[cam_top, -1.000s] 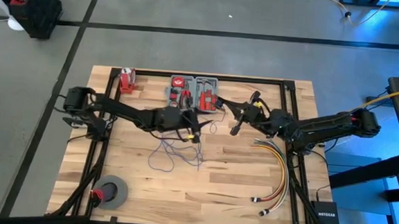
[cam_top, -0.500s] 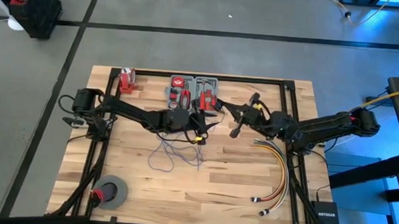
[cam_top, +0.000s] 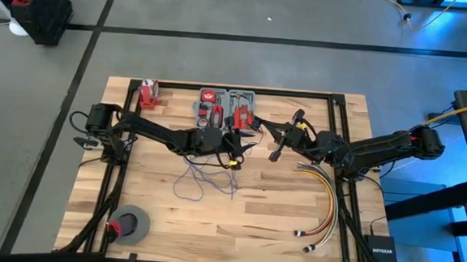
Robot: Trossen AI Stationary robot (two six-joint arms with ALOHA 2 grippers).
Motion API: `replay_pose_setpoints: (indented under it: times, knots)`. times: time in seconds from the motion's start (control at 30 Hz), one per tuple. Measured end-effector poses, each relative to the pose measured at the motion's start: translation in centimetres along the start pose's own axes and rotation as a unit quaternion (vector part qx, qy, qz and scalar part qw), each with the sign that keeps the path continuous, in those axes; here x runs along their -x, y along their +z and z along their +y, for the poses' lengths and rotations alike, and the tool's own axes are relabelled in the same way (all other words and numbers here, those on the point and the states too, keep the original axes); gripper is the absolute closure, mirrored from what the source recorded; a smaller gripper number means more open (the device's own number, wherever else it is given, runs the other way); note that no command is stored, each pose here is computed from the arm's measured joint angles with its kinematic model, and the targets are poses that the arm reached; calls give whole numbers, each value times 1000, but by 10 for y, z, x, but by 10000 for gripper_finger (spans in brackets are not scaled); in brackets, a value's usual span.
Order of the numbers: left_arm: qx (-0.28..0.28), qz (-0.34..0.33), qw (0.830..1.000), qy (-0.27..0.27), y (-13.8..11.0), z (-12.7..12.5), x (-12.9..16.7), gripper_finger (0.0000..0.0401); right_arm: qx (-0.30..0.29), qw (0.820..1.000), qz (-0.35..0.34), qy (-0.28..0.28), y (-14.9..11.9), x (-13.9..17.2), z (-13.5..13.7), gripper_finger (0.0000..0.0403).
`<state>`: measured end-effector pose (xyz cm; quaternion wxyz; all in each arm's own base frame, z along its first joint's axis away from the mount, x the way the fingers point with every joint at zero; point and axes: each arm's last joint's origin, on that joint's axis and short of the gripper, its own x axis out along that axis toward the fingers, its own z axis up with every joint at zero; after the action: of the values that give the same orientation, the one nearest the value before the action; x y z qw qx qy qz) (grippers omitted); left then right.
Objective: Coil cords
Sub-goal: Coil the blue wire into the black spool
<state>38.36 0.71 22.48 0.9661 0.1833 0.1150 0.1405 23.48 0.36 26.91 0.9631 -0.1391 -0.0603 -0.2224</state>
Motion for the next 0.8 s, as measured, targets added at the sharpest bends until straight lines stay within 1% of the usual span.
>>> replay_pose_setpoints:
  times: [0.1,0.2,0.33,0.37,0.43,0.53,0.6,0.63,0.7,0.8]
  knots:
    - [1,-12,999,-35,0,-1,0,297,0,1000,-1,1,0,0,0,398]
    - [-2,-5,999,-33,-1,-2,0,327,0,1000,-1,2,0,0,0,398]
    - [-15,8,1000,-21,-3,1,-1,383,0,1000,-5,13,0,0,1,398]
    - [-18,15,1000,-19,-5,2,-1,392,0,1000,-7,19,0,0,1,398]
    - [-21,38,999,3,-9,5,-2,393,0,1000,-10,28,1,0,2,398]
    - [-40,95,992,73,-12,13,3,395,3,999,-9,42,1,2,5,398]
    - [-54,121,985,108,-8,19,11,398,9,999,-4,52,0,3,9,398]
    - [-57,128,983,117,-4,21,16,397,17,998,-1,58,1,3,11,398]
    - [-62,137,982,117,4,24,27,395,29,997,4,71,5,3,15,398]
    - [-57,129,983,117,20,31,45,398,48,995,22,90,9,2,19,398]
